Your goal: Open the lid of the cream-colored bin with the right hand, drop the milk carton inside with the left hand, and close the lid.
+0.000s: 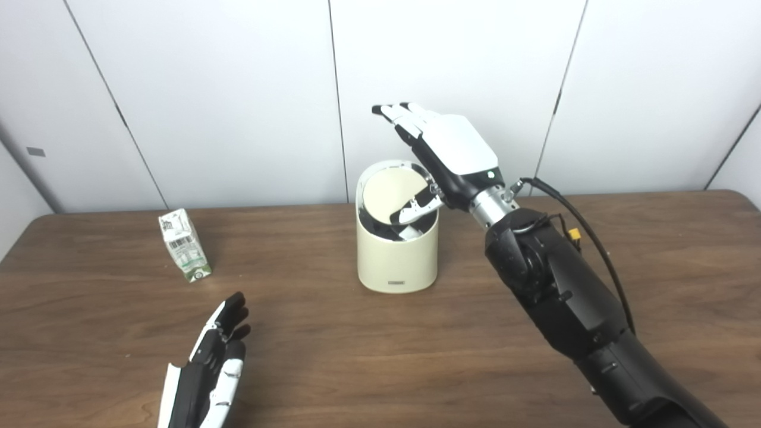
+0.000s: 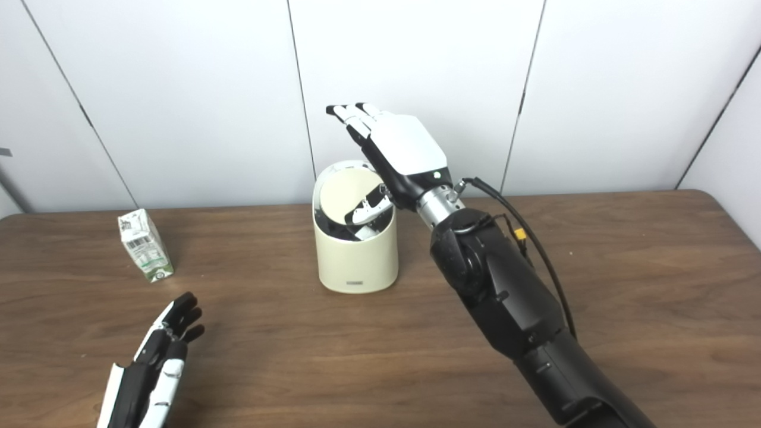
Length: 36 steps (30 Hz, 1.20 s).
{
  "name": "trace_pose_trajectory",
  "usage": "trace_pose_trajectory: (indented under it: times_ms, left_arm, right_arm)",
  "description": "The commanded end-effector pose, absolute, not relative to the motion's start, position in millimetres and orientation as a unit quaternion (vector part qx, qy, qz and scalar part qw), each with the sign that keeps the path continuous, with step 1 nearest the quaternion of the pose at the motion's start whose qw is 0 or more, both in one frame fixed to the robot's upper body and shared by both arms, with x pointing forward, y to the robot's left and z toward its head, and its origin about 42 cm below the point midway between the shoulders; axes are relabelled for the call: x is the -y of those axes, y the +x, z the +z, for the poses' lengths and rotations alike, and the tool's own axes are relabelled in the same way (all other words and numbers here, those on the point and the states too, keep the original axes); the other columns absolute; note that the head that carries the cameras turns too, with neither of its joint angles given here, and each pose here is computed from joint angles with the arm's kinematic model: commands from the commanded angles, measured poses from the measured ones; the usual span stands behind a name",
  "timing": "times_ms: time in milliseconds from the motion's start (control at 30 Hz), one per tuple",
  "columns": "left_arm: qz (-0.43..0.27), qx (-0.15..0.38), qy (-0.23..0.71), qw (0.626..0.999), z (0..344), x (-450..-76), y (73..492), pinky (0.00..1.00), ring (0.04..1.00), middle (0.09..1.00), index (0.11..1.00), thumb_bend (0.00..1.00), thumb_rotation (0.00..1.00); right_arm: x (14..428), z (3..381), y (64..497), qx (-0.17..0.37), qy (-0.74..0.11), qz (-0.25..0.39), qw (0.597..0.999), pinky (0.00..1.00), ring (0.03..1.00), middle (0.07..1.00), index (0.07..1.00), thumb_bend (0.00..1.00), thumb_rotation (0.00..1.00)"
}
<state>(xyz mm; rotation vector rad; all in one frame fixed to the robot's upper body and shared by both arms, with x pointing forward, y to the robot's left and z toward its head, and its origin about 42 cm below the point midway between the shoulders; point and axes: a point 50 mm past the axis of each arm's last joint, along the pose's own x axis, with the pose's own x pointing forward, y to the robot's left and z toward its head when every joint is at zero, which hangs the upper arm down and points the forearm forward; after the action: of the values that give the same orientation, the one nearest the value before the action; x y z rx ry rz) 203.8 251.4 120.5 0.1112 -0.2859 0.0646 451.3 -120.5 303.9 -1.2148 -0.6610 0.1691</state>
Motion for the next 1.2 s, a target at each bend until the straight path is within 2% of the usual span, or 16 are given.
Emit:
trace_pose_trajectory:
  times_ms: [0, 267, 400, 467, 533, 567, 633, 733, 900, 1067, 1167]
  left_arm:
    - [0.04, 0.125, 0.052, 0.99, 108.6, -250.5, 184.0, 0.88, 0.912, 0.929, 0.939, 0.47, 0.77]
    - [0.042, 0.125, 0.053, 0.99, 106.9, -249.4, 184.8, 0.89, 0.915, 0.927, 0.94, 0.51, 0.83]
    - [0.043, 0.123, 0.051, 0.99, 106.0, -250.2, 184.6, 0.89, 0.918, 0.927, 0.937, 0.51, 0.84]
    - [0.042, 0.122, 0.05, 0.99, 105.9, -250.7, 184.1, 0.9, 0.921, 0.928, 0.937, 0.52, 0.84]
    - [0.041, 0.122, 0.048, 0.991, 106.3, -250.9, 183.2, 0.9, 0.924, 0.932, 0.94, 0.49, 0.83]
    - [0.041, 0.122, 0.047, 0.991, 106.4, -250.9, 182.9, 0.9, 0.921, 0.932, 0.939, 0.47, 0.79]
    - [0.04, 0.12, 0.044, 0.991, 106.6, -250.5, 182.4, 0.9, 0.923, 0.935, 0.937, 0.42, 0.76]
    - [0.038, 0.121, 0.043, 0.991, 106.6, -250.6, 182.9, 0.9, 0.925, 0.939, 0.94, 0.39, 0.73]
    - [0.039, 0.117, 0.041, 0.991, 104.8, -250.2, 183.9, 0.89, 0.917, 0.935, 0.936, 0.37, 0.7]
    - [0.038, 0.119, 0.045, 0.991, 104.0, -250.8, 183.9, 0.88, 0.918, 0.932, 0.931, 0.36, 0.7]
    - [0.037, 0.119, 0.041, 0.991, 104.1, -250.2, 183.7, 0.89, 0.926, 0.938, 0.937, 0.35, 0.69]
  right_arm:
    - [122.7, 311.0, 455.0, 0.305, -0.58, 0.071, 0.752, 0.88, 0.952, 0.929, 0.942, 1.0, 0.07]
    - [116.7, 303.5, 456.4, 0.32, -0.607, 0.078, 0.723, 0.88, 0.966, 0.937, 0.94, 1.0, 0.04]
    - [116.3, 300.1, 455.4, 0.314, -0.605, 0.08, 0.728, 0.89, 0.969, 0.937, 0.941, 1.0, 0.04]
    - [117.5, 300.9, 454.6, 0.302, -0.564, 0.079, 0.765, 0.9, 0.969, 0.934, 0.939, 0.99, 0.08]
    - [120.3, 308.0, 454.7, 0.283, -0.476, 0.07, 0.83, 0.91, 0.96, 0.921, 0.934, 0.93, 0.21]
    - [122.3, 314.5, 455.5, 0.275, -0.425, 0.06, 0.861, 0.86, 0.923, 0.903, 0.924, 0.92, 0.25]
    - [126.5, 328.7, 456.3, 0.263, -0.354, 0.04, 0.897, 0.77, 0.858, 0.874, 0.914, 0.87, 0.31]
    - [131.7, 340.5, 455.6, 0.26, -0.322, 0.032, 0.91, 0.73, 0.839, 0.871, 0.94, 0.8, 0.39]
    - [143.0, 346.8, 456.4, 0.246, -0.296, 0.015, 0.923, 0.69, 0.808, 0.858, 0.914, 0.74, 0.4]
    - [156.9, 349.7, 456.0, 0.238, -0.28, -0.005, 0.93, 0.71, 0.841, 0.884, 0.91, 0.71, 0.43]
    - [169.9, 342.7, 451.0, 0.235, -0.276, -0.016, 0.932, 0.72, 0.845, 0.864, 0.889, 0.69, 0.43]
